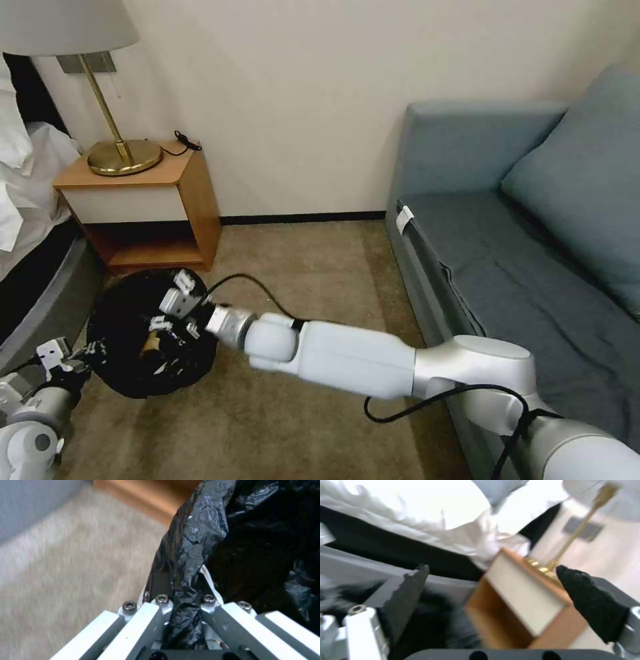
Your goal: Pick up the trash bin, then pick up the garbage on the floor and place it into the trash bin.
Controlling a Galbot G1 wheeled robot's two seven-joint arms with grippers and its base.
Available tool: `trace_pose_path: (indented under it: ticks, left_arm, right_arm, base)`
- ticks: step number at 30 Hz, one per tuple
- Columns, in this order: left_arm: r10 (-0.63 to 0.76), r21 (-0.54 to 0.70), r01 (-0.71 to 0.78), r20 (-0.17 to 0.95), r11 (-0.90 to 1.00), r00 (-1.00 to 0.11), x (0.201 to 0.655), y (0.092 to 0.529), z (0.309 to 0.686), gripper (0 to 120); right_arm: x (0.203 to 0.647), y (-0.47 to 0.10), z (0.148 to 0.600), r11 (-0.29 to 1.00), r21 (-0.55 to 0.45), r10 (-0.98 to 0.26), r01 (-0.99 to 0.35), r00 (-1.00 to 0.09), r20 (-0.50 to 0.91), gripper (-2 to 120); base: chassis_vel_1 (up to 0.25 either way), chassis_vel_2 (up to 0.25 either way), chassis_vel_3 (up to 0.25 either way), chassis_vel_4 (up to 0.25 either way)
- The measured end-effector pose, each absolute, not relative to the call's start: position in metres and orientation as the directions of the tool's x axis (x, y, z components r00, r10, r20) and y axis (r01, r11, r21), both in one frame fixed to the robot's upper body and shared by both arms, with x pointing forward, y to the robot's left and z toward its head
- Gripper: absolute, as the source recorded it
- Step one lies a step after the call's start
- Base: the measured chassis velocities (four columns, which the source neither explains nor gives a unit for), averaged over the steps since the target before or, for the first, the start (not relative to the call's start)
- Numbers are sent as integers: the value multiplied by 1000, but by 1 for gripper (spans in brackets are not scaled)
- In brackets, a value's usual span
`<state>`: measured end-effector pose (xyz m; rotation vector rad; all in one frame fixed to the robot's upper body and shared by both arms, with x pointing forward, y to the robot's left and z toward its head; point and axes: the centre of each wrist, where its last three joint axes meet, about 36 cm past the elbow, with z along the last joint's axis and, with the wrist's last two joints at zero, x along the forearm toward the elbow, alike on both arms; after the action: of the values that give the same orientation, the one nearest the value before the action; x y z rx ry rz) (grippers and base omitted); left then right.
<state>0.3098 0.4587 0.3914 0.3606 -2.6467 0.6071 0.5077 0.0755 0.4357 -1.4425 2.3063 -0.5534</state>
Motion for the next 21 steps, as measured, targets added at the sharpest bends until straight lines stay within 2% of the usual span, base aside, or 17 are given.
trace_pose_path:
  ticks: [3,7,8,10,12,15,17,19,21]
  left_arm:
    - [-154,-384,-374,496,844,-855,314,454,389,1]
    - [-155,-392,-395,518,831,-841,316,452,389,1]
    - [-157,-396,-406,529,823,-834,317,452,390,1]
    - [-165,-399,-431,550,809,-819,321,451,390,1]
    - [-167,-399,-437,554,806,-815,321,451,390,1]
    - [-183,-400,-478,586,782,-790,326,449,389,1]
    - [-184,-400,-483,592,779,-785,327,447,388,1]
    - [-185,-401,-498,606,769,-774,329,444,387,1]
    - [-185,-402,-501,608,766,-772,330,443,387,1]
  right_arm:
    - [525,49,458,432,-576,-890,-694,-433,-146,100]
    - [533,33,474,473,-600,-865,-645,-470,-176,100]
    - [537,23,483,504,-603,-842,-619,-509,-180,100]
    - [541,1,497,576,-574,-780,-581,-602,-173,100]
    - [542,-6,502,598,-564,-759,-570,-629,-168,100]
    - [547,-73,524,730,-512,-588,-453,-798,-132,100]
    - [546,-85,529,753,-498,-554,-430,-822,-128,100]
    - [531,-117,546,829,-420,-453,-368,-883,-120,100]
    - [526,-123,551,851,-381,-430,-361,-895,-114,100]
  base:
    - [0,0,0,0]
    - [0,0,0,0]
    - [0,0,0,0]
    - [0,0,0,0]
    - [0,0,0,0]
    - [0,0,0,0]
    - [0,0,0,0]
    - [0,0,0,0]
    - [0,0,0,0]
